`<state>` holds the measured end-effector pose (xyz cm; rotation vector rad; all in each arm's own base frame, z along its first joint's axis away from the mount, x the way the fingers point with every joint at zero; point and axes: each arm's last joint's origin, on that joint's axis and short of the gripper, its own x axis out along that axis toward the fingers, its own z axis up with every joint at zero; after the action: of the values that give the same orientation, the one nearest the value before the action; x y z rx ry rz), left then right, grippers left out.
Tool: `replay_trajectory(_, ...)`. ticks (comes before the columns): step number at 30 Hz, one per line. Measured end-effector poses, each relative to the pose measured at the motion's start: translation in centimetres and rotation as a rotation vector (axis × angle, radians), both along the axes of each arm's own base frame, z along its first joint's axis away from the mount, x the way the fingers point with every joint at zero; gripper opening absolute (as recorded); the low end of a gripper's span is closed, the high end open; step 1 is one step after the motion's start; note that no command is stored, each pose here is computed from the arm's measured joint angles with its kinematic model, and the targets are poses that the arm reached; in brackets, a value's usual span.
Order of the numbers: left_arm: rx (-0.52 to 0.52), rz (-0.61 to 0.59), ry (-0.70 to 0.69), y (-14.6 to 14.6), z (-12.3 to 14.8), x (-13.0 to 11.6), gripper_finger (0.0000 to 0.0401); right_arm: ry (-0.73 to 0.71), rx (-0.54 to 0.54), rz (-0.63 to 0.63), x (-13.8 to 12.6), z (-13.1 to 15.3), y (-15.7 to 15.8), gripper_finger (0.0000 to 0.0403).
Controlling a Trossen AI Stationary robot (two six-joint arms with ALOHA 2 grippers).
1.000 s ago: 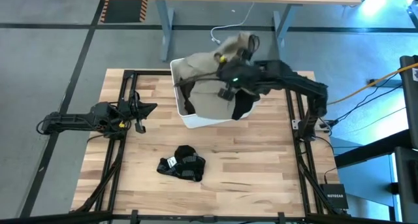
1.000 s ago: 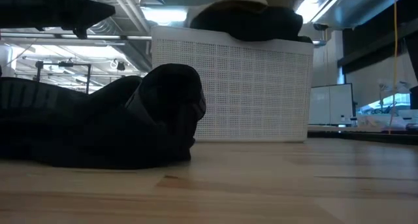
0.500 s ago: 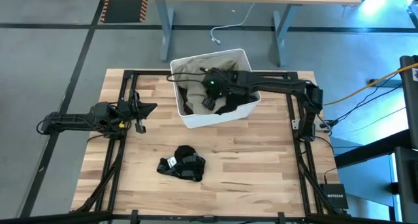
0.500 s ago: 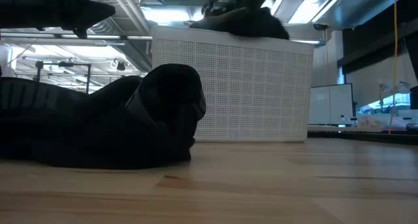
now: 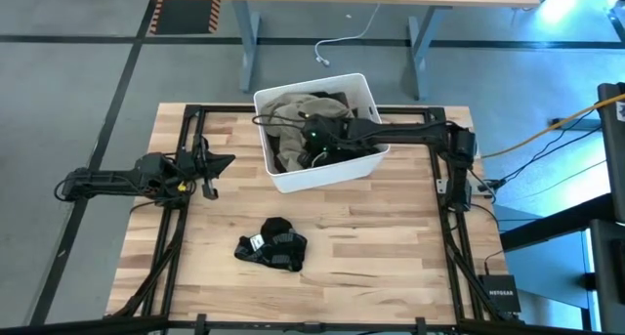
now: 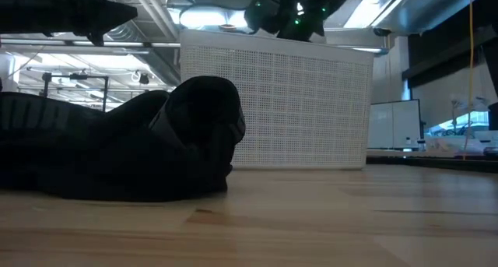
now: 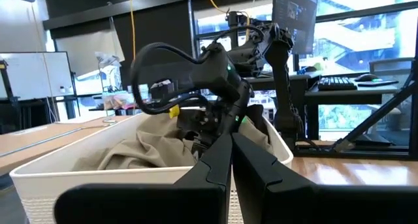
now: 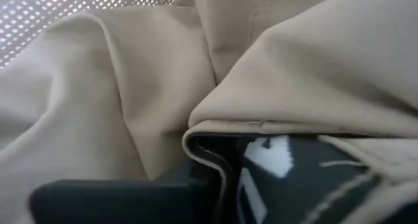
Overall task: Sort clothes
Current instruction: Put the brown short into the white bin
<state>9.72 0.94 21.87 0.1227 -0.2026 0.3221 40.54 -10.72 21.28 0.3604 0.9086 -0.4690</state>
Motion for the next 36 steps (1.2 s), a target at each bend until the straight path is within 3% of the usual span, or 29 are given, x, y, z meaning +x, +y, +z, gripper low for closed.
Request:
replay_trajectory(5,-0.007,-0.002,-0.002,0.0,0.0,0.0,0.0008,0.020,-0.010,0.036,0.4,4.7,-0.2,0.0121)
replay_trajectory(12,-0.042,-0.010,-0.013,0.0,0.0,0.0,0.0008,-0.085,-0.052,0.054,-1.3,15.3,0.8,0.0216)
replay_trajectory(18,-0.049,-0.012,-0.009,0.0,-0.1,0.0,0.0008,-0.200,-0.080,0.139,-2.1,20.7,4.2,0.0253)
replay_trajectory(22,-0.049,-0.011,0.008,0.0,-0.2,0.0,0.0008,-0.200,-0.103,0.282,-1.7,20.9,8.7,0.0254)
replay_trajectory(25,-0.049,-0.011,0.016,0.0,-0.3,0.1,0.0008,-0.137,-0.215,0.333,-1.8,20.6,11.7,0.0253)
replay_trajectory(31,-0.050,-0.011,0.014,0.0,-0.3,0.1,0.0008,0.181,-0.635,0.093,-4.3,19.8,13.0,0.0253)
replay_trajectory(33,-0.049,-0.011,0.014,0.0,-0.3,0.1,0.0008,0.225,-0.655,0.022,-5.2,19.8,12.7,0.0253)
replay_trajectory(36,-0.042,-0.010,0.016,0.0,-0.3,0.1,0.0008,0.221,-0.549,0.048,-5.6,19.6,13.0,0.0253)
